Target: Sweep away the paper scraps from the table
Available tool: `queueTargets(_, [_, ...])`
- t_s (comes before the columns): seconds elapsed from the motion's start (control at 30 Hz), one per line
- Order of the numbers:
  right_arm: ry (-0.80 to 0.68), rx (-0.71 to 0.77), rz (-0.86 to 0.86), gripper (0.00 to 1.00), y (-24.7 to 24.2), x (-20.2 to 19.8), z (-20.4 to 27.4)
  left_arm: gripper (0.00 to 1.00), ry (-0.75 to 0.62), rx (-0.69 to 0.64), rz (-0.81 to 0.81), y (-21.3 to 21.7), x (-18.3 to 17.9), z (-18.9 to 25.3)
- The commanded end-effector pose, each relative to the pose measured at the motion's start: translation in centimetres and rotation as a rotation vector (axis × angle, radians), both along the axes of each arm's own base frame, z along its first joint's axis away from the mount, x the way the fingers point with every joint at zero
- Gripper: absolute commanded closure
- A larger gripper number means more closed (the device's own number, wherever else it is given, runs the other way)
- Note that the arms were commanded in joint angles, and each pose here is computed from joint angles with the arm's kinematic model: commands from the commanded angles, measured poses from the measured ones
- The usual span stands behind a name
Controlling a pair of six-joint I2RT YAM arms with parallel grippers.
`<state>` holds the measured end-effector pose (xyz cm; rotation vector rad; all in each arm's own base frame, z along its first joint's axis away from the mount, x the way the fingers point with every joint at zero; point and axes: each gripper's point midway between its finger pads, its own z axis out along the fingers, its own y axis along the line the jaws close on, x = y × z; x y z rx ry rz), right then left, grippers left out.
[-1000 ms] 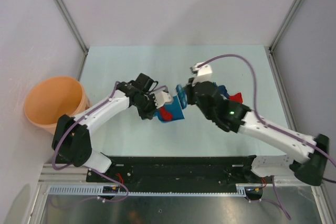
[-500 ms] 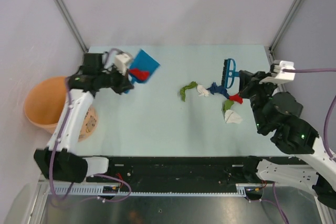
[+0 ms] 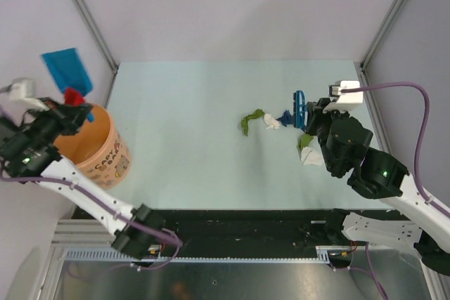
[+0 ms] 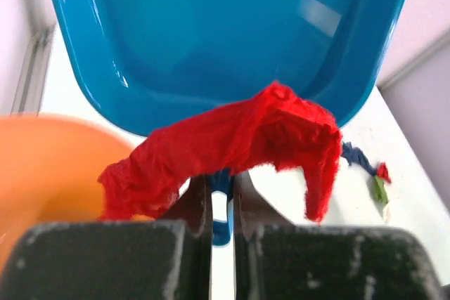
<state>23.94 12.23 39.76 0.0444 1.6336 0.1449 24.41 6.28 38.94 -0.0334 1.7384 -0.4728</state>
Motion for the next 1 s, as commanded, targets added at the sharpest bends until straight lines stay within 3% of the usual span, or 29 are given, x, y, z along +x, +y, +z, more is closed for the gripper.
queueTargets(0.0, [-0.009,0.010,0.013,1.00,-0.3,-0.3,0.5,1.00,-0.059,-0.362,-0.083,1.8,-3.0,1.7])
queueTargets(0.2, [-0.010,-0.001,0.020,1.00,-0.1,-0.2,0.5,1.00,-0.104,-0.406,0.025,3.1,-5.1,0.5])
queueTargets(0.4, [-0.006,-0.016,0.036,1.00,0.6,0.1,0.3,1.00,-0.069,-0.536,0.052,5.6,-4.6,-1.2])
queueTargets(0.5, [0.000,-0.027,0.033,1.00,0.7,0.2,0.1,1.00,-0.068,-0.521,0.063,6.1,-4.5,-1.4])
queueTargets(0.63, [0.013,-0.060,0.037,1.00,1.5,0.8,-0.6,1.00,-0.065,-0.257,0.095,4.8,-3.5,0.0])
queueTargets(0.7, [0.015,-0.131,0.111,1.00,2.8,1.5,-0.9,1.00,-0.041,-0.093,0.010,0.9,-1.8,0.1])
queueTargets(0.73, [0.026,-0.172,0.159,1.00,3.9,2.1,-1.5,1.00,0.003,-0.022,0.062,0.8,-0.9,-0.7])
queueTargets(0.77, [0.031,-0.229,0.266,1.00,5.7,2.3,-2.2,1.00,0.001,0.053,-0.069,-3.3,-0.1,-0.7])
queueTargets(0.97, [0.057,-0.398,0.401,1.00,8.9,8.7,-6.0,1.00,0.116,0.250,-0.215,-9.0,2.7,-4.7])
